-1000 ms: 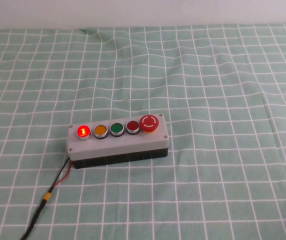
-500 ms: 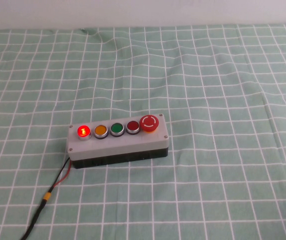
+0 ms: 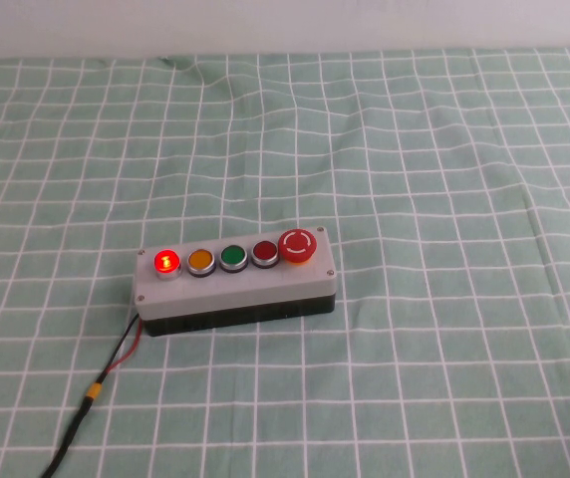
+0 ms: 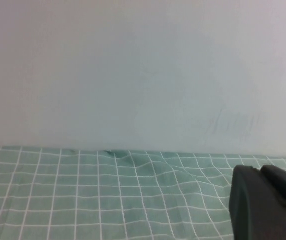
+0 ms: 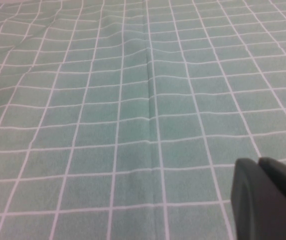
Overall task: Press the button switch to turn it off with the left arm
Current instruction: Press the button to turn off
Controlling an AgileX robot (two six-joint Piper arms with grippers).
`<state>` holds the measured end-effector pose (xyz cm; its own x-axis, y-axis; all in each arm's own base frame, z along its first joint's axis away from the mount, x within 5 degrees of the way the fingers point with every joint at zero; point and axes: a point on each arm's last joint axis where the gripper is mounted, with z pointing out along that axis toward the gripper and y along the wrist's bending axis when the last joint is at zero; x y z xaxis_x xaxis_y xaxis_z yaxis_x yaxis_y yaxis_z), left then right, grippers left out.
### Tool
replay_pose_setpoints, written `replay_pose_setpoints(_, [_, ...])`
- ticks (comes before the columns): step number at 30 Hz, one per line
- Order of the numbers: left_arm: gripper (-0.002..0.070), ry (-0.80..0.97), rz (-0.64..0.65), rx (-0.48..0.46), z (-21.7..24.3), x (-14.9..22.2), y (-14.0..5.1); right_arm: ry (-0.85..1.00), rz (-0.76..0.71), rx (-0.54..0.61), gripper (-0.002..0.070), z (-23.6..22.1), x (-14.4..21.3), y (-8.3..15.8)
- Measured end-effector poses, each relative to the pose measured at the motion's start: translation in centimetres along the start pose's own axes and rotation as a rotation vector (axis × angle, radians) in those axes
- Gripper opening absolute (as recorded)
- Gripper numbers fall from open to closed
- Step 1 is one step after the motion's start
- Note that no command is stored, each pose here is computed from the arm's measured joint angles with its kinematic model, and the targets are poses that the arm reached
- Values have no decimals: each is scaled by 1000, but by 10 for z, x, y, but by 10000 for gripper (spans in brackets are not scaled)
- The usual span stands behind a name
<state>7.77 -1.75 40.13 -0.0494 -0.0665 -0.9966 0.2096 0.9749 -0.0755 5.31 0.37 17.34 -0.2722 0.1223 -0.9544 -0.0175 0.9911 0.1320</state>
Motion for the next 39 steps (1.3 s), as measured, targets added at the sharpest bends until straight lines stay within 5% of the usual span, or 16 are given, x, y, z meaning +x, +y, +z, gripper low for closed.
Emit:
replay_pose_setpoints(11, [-3,385,12,19,49,0,-1,0,0,0,-16,0,0,0])
replay_pose_setpoints(22, [-3,700,7,188,136,-12,-13,0,0,0,-16,0,0,0])
replay_pose_setpoints(39, [-3,1063,-3,289,253,106,-40,0,0,0,-16,0,0,0])
